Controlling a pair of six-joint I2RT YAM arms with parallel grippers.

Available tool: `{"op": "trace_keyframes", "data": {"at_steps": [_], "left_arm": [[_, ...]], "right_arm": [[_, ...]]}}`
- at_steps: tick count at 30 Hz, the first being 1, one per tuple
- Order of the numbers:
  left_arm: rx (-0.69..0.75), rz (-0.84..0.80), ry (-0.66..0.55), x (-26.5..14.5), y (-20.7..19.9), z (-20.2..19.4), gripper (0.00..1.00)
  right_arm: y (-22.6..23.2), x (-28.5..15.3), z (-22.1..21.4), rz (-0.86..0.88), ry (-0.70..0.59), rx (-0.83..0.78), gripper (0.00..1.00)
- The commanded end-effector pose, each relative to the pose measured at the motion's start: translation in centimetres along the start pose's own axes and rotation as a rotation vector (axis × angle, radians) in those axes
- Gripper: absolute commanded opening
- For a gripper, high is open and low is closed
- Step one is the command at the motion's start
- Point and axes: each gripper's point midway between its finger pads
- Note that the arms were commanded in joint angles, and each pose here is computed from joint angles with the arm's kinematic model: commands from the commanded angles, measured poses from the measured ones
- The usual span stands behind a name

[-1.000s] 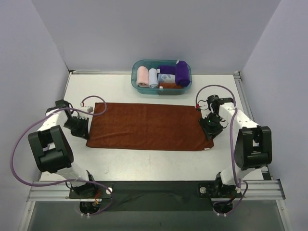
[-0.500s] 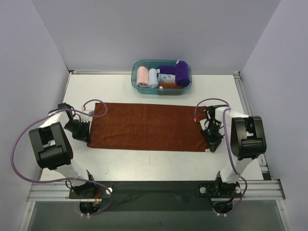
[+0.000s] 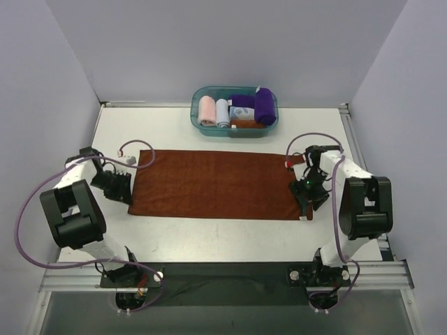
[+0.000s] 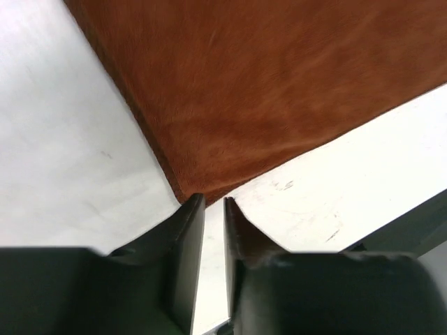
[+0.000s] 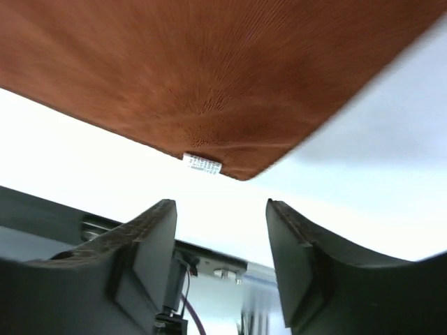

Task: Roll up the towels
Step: Flatten the towel

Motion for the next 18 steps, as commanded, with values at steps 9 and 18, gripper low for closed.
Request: {"op": "trace_keyframes", "data": {"at_steps": [9, 18], "left_arm": [[0.152, 0.046, -0.432, -6.4, 3.3, 15.3, 0.49], [0.104, 0.105, -0.471, -3.0, 9.4, 22.0, 0.49]], "right_arm": [[-2.4, -10.1, 11.6, 0.135, -0.369, 0.118, 0.53], [-7.2, -8.4, 21.3, 0.061, -0.404, 0.235, 0.46]]}}
Point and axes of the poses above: each gripper's point midway between its finger pads, its own x axis out along the fingers, its own y axis along the line the jaws close on, z = x × y, and after that the axes turned 12 degrees about x, right-handed
